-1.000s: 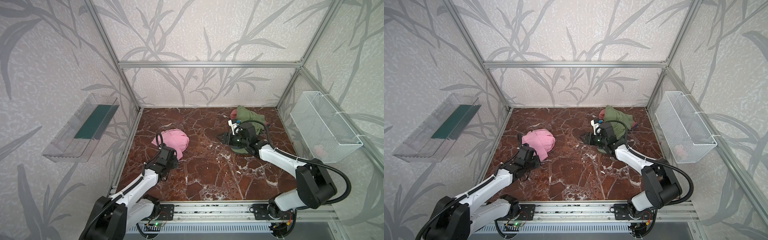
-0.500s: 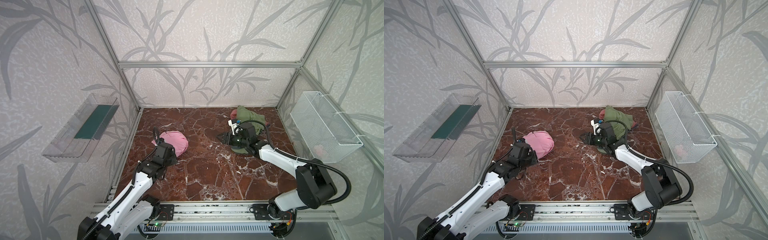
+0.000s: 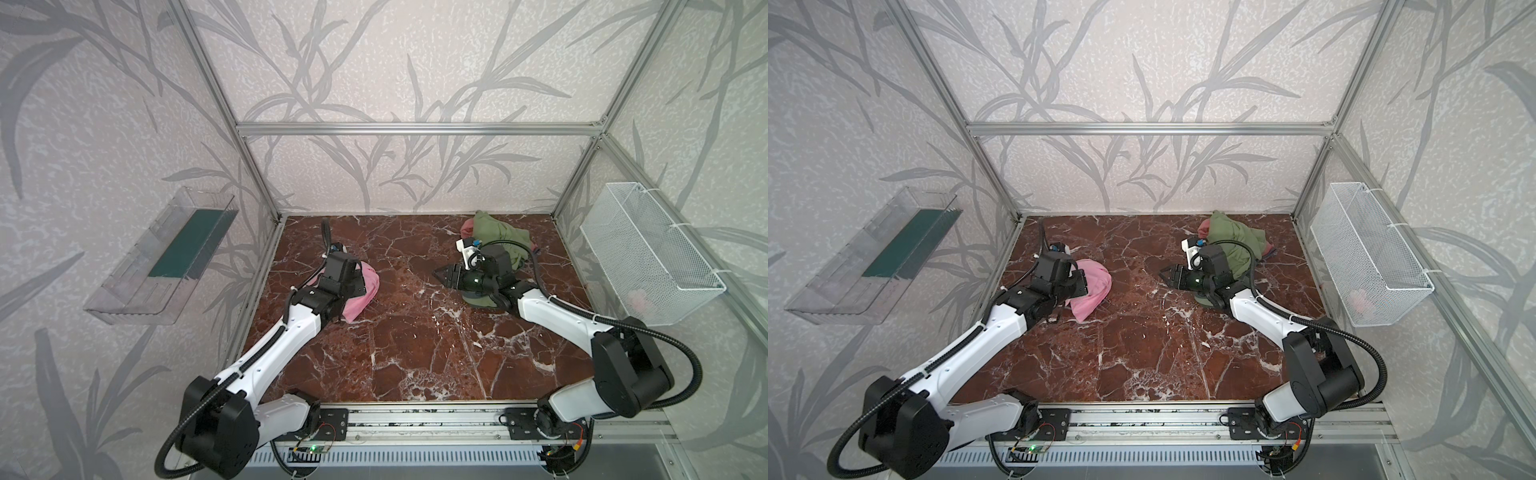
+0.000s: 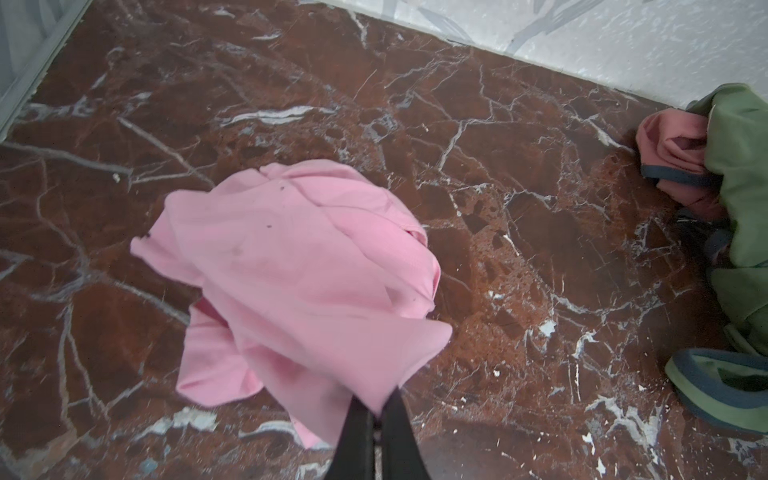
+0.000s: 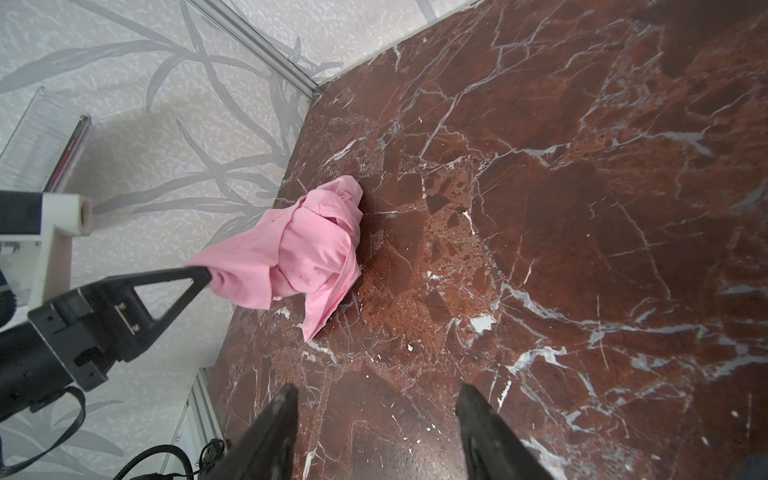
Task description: Pick out a specific cloth from the pile
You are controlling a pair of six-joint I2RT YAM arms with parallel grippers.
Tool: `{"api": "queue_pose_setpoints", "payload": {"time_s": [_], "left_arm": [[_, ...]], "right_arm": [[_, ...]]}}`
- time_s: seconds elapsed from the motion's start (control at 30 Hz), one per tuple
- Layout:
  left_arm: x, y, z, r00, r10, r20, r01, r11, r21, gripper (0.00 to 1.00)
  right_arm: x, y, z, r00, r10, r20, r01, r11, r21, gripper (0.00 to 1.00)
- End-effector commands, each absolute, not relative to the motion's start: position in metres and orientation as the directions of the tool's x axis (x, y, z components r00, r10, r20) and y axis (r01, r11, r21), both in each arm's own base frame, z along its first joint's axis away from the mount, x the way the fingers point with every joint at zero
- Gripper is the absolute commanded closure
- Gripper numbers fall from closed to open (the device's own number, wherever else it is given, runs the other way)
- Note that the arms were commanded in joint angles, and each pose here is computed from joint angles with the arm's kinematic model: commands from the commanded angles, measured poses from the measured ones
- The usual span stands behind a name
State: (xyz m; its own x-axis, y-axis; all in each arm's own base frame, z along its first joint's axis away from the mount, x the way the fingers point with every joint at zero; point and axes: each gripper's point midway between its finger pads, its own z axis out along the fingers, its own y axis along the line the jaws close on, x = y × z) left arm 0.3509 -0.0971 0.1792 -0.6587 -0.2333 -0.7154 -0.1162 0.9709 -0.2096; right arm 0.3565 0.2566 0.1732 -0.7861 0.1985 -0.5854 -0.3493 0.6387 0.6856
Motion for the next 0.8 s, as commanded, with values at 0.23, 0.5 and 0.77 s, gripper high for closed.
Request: {"api": "queue_pose_setpoints", "payload": {"time_s": [0.23,0.5,0.77], "left_arm": [[0.437,-0.089,0.163,-0.662,-0.279,-0.696,-0.115,0.955,-0.273,1.00],[0.467,-0.058,0.103,-0.695,-0.360,-0.623,-0.219,0.931,-0.293,1.00],[0.466,-0.036,0.064,-0.713,-0.389,-0.584,-0.294,0.921,-0.254,1.00]], "right_arm": [[0.354,0.253,0.185,-0.764,0.195,-0.615,-0.372,0.646,0.667,0.39],[0.356,0.254,0.183,-0.769,0.191,-0.611,-0.367,0.650,0.665,0.39],[0.358,0.255,0.180,-0.776,0.186,-0.603,-0.359,0.656,0.664,0.39]]}}
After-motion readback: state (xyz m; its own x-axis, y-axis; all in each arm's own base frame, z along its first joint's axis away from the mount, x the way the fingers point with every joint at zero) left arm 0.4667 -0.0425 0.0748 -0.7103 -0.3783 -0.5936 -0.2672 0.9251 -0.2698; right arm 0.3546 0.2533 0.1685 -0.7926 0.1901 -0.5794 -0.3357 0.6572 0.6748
